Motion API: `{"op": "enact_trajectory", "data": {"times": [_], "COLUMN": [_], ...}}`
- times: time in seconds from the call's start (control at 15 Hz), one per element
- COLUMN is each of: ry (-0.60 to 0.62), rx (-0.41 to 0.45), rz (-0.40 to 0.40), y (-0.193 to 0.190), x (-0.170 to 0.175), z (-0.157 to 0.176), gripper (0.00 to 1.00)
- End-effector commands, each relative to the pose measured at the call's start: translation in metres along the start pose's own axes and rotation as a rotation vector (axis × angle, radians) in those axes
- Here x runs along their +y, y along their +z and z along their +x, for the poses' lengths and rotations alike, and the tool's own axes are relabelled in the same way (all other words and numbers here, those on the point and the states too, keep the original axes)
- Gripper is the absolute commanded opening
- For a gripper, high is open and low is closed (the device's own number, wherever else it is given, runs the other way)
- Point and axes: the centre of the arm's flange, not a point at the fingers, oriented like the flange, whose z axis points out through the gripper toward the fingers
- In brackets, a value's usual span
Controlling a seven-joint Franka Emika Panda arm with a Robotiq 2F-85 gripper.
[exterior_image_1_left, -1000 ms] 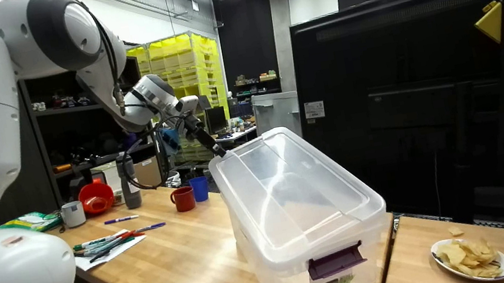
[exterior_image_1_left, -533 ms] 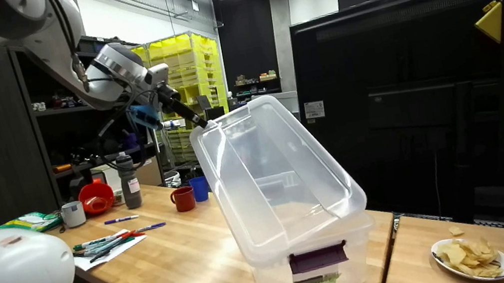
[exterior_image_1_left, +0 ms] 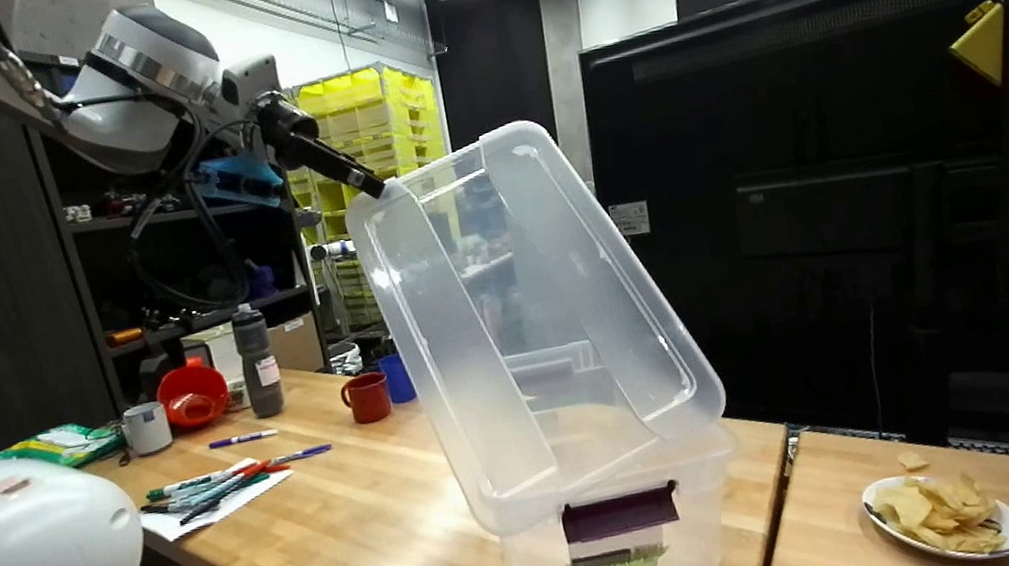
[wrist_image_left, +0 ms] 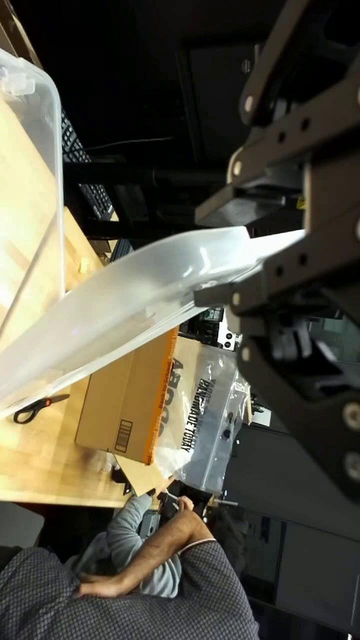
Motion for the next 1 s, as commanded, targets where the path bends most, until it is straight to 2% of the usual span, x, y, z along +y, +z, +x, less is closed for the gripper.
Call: {"op": "enact_trajectory", "data": {"times": [0.0,0.27,0.6,0.73,0.93], "ry": [-0.083,-0.273,-0.363,-0.379,-0.465], "rx": [-0.002,0.005,0.024,0.023,-0.026], "rz": [-0.004,-0.063,-0.113,-0.117,-0.049], "y": [0.005,0.009,0.014,0.014,0.015], "x": [0.013,0.014,0.012,0.013,0.016], "z": [-0.007,-0.026,-0.035,-0.036,-0.032], "gripper": [0.09,0.09,0.09,0.09,0.09]}}
